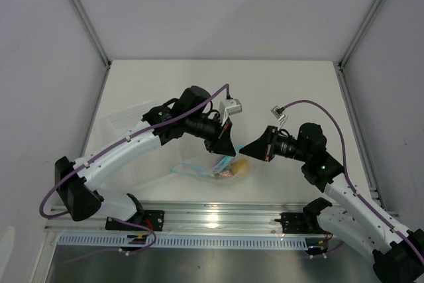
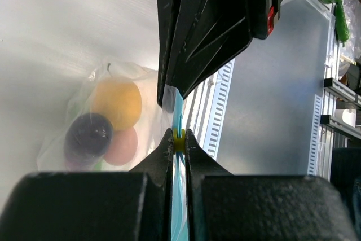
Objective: Place the food in the zip-top bag and seal the zipper
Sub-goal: Zip the zipper food storage bag at the center of the board.
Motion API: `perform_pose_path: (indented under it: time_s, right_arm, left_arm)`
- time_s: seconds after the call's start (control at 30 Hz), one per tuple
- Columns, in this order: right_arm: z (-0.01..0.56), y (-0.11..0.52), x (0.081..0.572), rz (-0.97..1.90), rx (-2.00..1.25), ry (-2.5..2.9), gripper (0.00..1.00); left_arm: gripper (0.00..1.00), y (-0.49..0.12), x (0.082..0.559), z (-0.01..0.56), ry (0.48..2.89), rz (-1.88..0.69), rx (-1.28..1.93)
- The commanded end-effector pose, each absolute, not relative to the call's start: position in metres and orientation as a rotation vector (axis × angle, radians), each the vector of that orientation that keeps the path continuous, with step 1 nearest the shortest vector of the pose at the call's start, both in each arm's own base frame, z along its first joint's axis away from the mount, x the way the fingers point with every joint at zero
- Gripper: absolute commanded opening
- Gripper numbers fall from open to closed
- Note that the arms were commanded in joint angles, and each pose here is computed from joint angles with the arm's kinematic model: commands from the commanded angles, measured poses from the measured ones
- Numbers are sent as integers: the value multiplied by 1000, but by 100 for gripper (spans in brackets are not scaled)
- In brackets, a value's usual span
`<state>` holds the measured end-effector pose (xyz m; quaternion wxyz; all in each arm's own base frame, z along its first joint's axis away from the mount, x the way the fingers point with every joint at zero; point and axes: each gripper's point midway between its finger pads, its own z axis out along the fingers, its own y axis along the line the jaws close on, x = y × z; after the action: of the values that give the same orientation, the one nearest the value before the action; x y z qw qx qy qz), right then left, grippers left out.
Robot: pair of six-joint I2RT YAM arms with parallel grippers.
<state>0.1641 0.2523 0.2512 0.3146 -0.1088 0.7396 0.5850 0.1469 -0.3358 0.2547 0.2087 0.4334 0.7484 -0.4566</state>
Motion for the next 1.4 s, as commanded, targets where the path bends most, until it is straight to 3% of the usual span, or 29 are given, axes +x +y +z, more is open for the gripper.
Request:
perform_pose_path:
  time_s: [0.0,0.2,0.37,0.47,0.5,0.57,0.9,1.37]
  right_arm:
    - [284,248,178,1496,-305,1802,0]
    - [288,248,176,1496,-337,1792,0]
    - [284,253,157,1497,-556,1838,0]
    - [289,250,151,1447,-661,1835,22]
    - [290,249,150,1439,-687,1837,35]
    - [291,248,145,1428,-756,1852,39]
    - [284,255,141,1490,-836,1882,41]
    - [282,274,139,1561,-909,1854,30]
  left_arm:
    - [1,-316,128,249,2148,-1263,1235]
    - [1,-314,128,248,2157,-1257,1227]
    - [0,-319,130,258,2121,-1277,1230]
    - [1,-322,133,262,2114,-1272,1238]
    - [1,-322,132,261,2126,-1270,1243]
    - [1,-323,135,264,2122,-1263,1251]
    - [1,-327,133,270,2102,-1304,1270]
    - [1,-328,129,271,2095,-1344,1277]
